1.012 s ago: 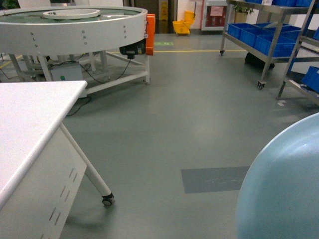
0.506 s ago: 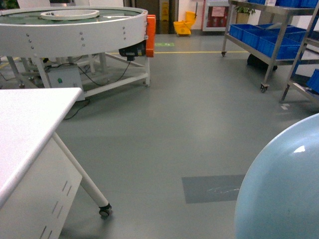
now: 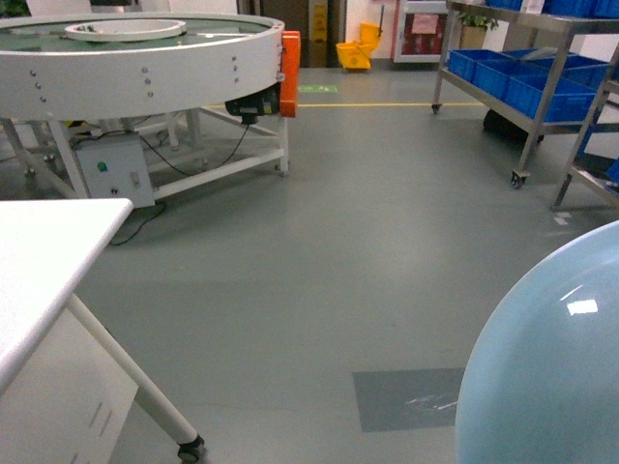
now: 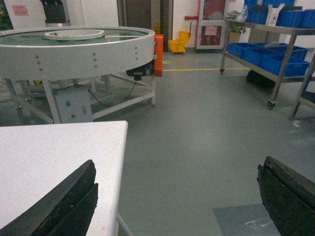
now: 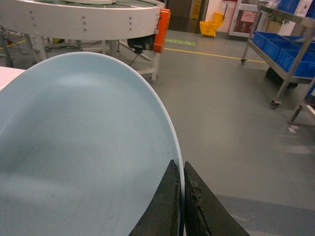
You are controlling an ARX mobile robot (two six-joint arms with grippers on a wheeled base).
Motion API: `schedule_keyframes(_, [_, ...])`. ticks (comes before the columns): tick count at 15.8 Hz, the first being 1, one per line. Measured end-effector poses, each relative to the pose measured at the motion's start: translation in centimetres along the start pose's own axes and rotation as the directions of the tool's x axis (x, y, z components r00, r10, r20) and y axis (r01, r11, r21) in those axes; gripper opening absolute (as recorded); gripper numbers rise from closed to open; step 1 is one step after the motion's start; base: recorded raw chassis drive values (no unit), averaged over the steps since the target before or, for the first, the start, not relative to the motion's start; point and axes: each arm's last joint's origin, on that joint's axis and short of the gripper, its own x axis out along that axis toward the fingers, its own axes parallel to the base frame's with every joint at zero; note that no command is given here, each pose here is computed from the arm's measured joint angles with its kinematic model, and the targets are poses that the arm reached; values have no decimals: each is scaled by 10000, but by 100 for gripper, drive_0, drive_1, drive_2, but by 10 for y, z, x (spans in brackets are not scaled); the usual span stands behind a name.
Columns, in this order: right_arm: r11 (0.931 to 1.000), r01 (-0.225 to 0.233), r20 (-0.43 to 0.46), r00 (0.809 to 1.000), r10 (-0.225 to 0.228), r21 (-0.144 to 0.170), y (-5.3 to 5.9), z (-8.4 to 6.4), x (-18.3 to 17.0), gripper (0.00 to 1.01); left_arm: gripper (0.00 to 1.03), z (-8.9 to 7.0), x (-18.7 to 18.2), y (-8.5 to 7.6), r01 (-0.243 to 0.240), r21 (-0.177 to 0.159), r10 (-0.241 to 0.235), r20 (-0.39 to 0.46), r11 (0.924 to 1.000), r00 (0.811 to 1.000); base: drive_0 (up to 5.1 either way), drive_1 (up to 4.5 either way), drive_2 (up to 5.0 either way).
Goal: Place blue tray on left shelf second layer neatly
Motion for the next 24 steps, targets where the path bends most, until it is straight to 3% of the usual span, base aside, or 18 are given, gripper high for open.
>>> schedule_keyframes(24, [10000,-3,4,10000,3,-1,0,0,0,2,98,0,0,0,4,0,-4,23,10000,10000,-20,411,-451])
